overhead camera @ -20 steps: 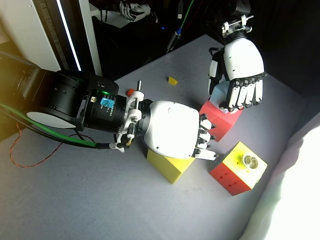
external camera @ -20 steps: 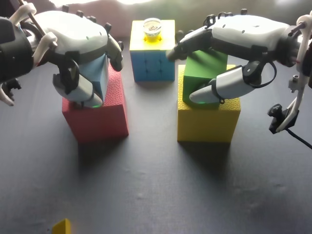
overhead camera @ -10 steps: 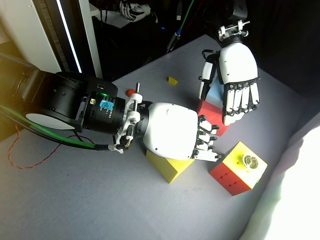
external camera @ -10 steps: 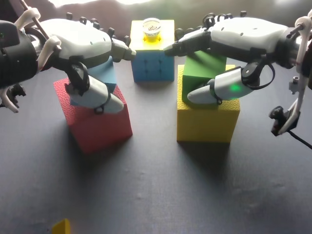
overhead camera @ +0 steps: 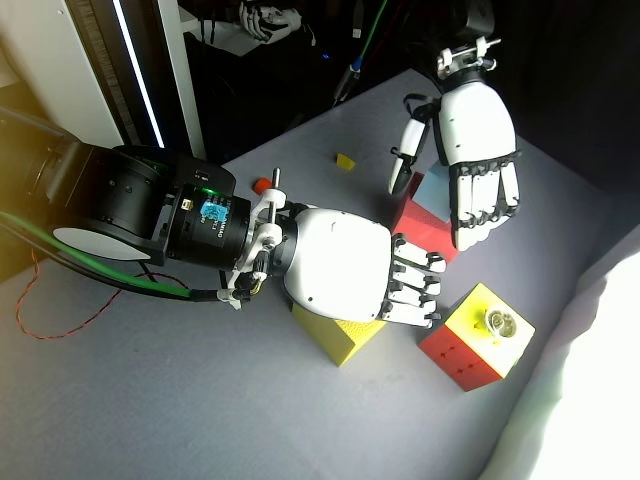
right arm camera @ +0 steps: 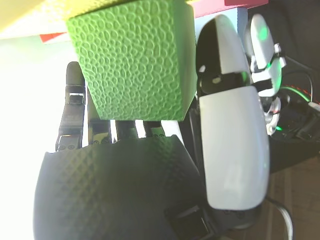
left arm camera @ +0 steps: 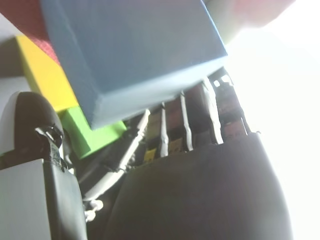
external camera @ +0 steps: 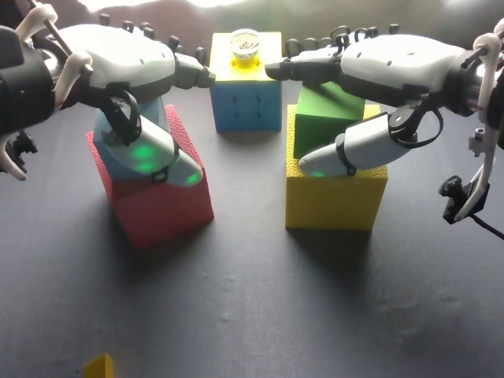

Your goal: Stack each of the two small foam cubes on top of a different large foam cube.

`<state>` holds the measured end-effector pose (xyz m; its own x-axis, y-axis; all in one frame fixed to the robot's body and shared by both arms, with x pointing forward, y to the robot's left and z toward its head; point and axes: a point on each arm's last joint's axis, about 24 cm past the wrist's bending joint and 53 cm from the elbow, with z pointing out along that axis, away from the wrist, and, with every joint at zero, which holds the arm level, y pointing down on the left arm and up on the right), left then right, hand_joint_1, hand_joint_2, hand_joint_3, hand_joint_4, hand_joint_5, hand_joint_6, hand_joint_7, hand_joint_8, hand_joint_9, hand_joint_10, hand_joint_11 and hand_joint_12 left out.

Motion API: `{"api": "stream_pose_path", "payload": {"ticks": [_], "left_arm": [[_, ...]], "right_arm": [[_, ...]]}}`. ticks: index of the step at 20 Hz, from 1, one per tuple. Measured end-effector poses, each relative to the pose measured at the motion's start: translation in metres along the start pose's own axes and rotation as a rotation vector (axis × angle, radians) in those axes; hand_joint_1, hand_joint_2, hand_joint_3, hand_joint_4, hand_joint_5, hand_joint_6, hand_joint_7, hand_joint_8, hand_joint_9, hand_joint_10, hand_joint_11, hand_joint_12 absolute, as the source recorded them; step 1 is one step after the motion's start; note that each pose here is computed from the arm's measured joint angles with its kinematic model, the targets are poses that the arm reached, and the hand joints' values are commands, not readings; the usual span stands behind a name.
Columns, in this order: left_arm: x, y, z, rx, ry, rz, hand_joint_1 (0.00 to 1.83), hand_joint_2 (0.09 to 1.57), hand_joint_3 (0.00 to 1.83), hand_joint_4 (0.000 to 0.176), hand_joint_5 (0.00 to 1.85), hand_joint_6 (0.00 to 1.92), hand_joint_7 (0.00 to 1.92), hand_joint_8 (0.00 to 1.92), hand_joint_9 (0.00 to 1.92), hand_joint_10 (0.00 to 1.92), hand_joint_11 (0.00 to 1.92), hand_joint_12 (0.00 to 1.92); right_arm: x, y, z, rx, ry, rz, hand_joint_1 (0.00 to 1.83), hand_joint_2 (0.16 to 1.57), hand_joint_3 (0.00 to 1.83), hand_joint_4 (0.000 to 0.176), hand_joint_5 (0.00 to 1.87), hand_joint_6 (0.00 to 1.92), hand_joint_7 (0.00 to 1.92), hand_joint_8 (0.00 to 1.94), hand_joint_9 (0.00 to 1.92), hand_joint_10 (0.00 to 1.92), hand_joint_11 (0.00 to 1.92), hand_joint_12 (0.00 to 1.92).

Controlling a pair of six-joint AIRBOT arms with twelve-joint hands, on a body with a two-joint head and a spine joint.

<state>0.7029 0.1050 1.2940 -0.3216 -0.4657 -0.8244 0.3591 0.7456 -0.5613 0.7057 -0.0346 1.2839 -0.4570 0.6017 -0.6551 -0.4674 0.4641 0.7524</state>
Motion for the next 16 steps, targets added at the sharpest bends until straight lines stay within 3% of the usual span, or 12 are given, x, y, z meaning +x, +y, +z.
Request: {"api": "stream_pose_path", "payload": {"ticks": [1, 4, 9, 12, 16], "left_arm": [[0.000, 0.000, -0.001, 0.000, 0.000, -0.001, 0.57, 0.95, 0.00, 0.000, 0.12, 0.00, 0.24, 0.00, 0.26, 0.01, 0.00, 0.79], [-0.001, 0.001, -0.004, 0.003, -0.001, -0.002, 0.54, 0.94, 0.00, 0.000, 0.04, 0.00, 0.15, 0.00, 0.15, 0.00, 0.00, 0.52], [-0.017, 0.000, -0.009, 0.026, -0.054, -0.022, 0.52, 0.93, 0.00, 0.000, 0.03, 0.00, 0.13, 0.00, 0.16, 0.01, 0.00, 0.63], [-0.011, -0.010, -0.012, 0.070, -0.050, -0.048, 0.52, 0.92, 0.00, 0.000, 0.03, 0.00, 0.11, 0.00, 0.12, 0.00, 0.00, 0.52], [0.001, -0.026, -0.016, 0.127, -0.025, -0.065, 0.50, 0.89, 0.00, 0.000, 0.00, 0.00, 0.07, 0.00, 0.07, 0.00, 0.00, 0.40]], "right_arm": [[0.001, 0.001, 0.000, -0.002, 0.001, 0.000, 0.64, 1.01, 0.00, 0.000, 0.07, 0.00, 0.10, 0.00, 0.09, 0.00, 0.00, 0.34], [0.003, 0.006, -0.002, -0.014, 0.003, 0.003, 0.56, 0.90, 0.00, 0.000, 0.01, 0.00, 0.03, 0.00, 0.03, 0.00, 0.00, 0.22], [0.007, 0.012, -0.005, -0.025, 0.010, 0.006, 0.64, 0.87, 0.00, 0.000, 0.00, 0.00, 0.02, 0.00, 0.02, 0.00, 0.00, 0.16], [0.006, 0.016, -0.006, -0.026, 0.017, 0.007, 0.60, 0.80, 0.00, 0.000, 0.00, 0.00, 0.00, 0.00, 0.00, 0.00, 0.00, 0.20], [0.004, 0.022, -0.008, -0.025, 0.029, 0.006, 0.60, 0.75, 0.00, 0.000, 0.00, 0.00, 0.00, 0.00, 0.00, 0.00, 0.00, 0.01]]}}
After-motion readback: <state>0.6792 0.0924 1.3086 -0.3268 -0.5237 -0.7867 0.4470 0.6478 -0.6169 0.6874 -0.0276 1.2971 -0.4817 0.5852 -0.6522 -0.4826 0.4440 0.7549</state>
